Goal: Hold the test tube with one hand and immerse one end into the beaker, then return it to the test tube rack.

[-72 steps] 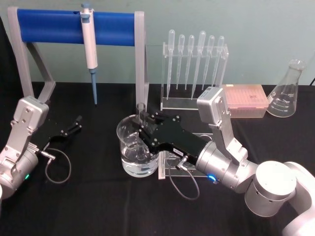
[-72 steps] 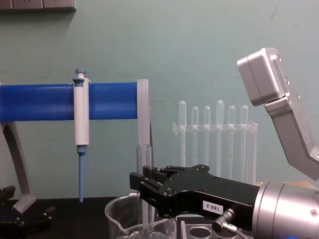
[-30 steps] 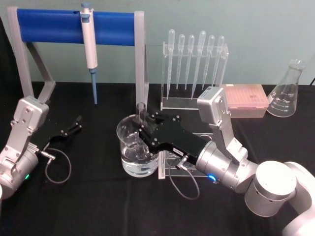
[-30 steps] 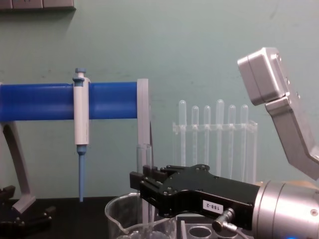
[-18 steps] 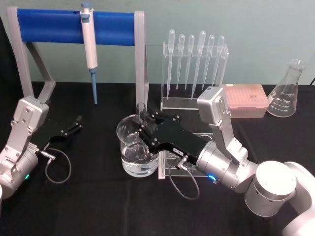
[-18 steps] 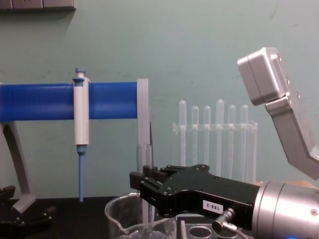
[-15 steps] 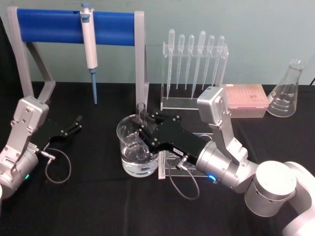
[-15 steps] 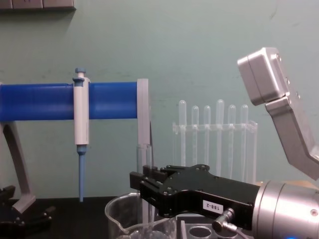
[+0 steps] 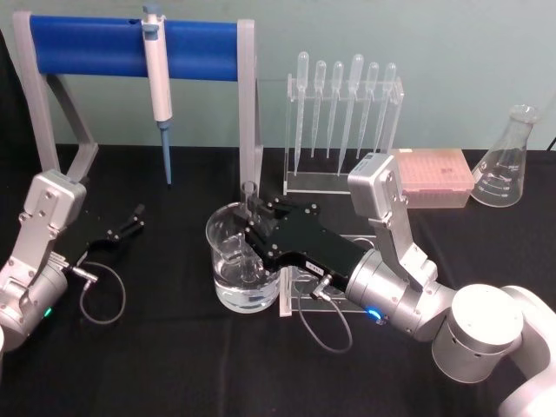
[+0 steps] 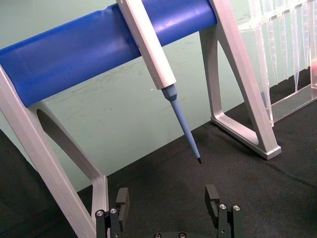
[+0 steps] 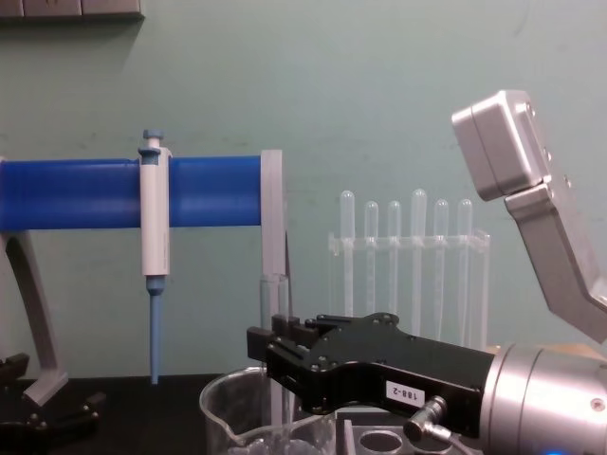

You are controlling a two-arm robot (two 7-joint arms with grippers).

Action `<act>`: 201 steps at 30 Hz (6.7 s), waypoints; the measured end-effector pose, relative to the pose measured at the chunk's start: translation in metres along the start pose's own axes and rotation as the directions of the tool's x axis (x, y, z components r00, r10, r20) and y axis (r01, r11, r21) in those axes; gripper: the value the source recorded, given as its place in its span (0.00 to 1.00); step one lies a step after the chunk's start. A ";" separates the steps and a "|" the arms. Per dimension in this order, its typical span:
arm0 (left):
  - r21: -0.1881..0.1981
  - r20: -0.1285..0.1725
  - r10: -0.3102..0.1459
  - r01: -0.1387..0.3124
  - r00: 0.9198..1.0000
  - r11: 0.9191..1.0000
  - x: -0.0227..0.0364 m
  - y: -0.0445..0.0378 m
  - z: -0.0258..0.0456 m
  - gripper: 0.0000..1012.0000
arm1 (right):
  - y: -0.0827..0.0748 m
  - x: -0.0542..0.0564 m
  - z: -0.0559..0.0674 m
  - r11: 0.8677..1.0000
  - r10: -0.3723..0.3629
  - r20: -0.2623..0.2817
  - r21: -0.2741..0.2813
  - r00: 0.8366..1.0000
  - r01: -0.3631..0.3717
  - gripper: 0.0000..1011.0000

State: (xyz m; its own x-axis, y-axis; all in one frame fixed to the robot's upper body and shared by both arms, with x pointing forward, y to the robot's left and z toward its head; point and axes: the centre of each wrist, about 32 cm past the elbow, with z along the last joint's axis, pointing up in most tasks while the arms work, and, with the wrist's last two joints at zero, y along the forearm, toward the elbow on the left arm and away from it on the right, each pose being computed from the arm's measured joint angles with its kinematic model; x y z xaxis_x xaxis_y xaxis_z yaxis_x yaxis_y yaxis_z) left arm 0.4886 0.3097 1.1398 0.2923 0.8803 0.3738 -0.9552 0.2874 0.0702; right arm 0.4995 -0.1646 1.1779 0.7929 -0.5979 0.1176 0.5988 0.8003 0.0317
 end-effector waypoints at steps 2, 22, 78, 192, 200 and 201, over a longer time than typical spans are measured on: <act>0.000 0.000 0.000 0.000 1.000 1.000 0.0000 0.0000 0.0000 0.99 | 0.000 0.000 0.000 1.000 0.000 0.000 0.000 1.000 0.000 0.22; 0.000 0.000 0.000 0.000 1.000 1.000 0.0000 0.0000 0.0000 0.99 | 0.000 0.000 0.000 1.000 0.000 0.000 0.000 1.000 0.000 0.22; 0.000 0.000 0.000 0.000 1.000 1.000 0.0000 0.0000 0.0000 0.99 | 0.000 0.000 0.000 1.000 0.000 0.000 0.000 1.000 0.000 0.22; 0.000 0.000 0.000 0.000 1.000 1.000 0.0000 0.0000 0.0000 0.99 | 0.000 0.000 0.000 1.000 0.000 0.000 0.000 1.000 0.000 0.22; 0.000 0.000 0.000 0.000 1.000 1.000 0.0000 0.0000 0.0000 0.99 | 0.000 0.000 0.000 1.000 0.000 0.000 0.000 1.000 0.000 0.22; 0.000 0.000 0.000 0.000 1.000 1.000 0.0000 0.0000 0.0000 0.99 | 0.000 0.000 0.000 1.000 0.000 0.000 0.000 1.000 0.000 0.22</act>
State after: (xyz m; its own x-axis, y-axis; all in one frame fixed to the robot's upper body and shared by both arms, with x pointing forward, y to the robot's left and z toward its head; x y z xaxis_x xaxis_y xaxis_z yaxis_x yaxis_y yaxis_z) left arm 0.4886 0.3097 1.1398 0.2923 0.8803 0.3738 -0.9553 0.2873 0.0702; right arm 0.4995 -0.1647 1.1778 0.7929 -0.5980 0.1175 0.5988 0.8003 0.0317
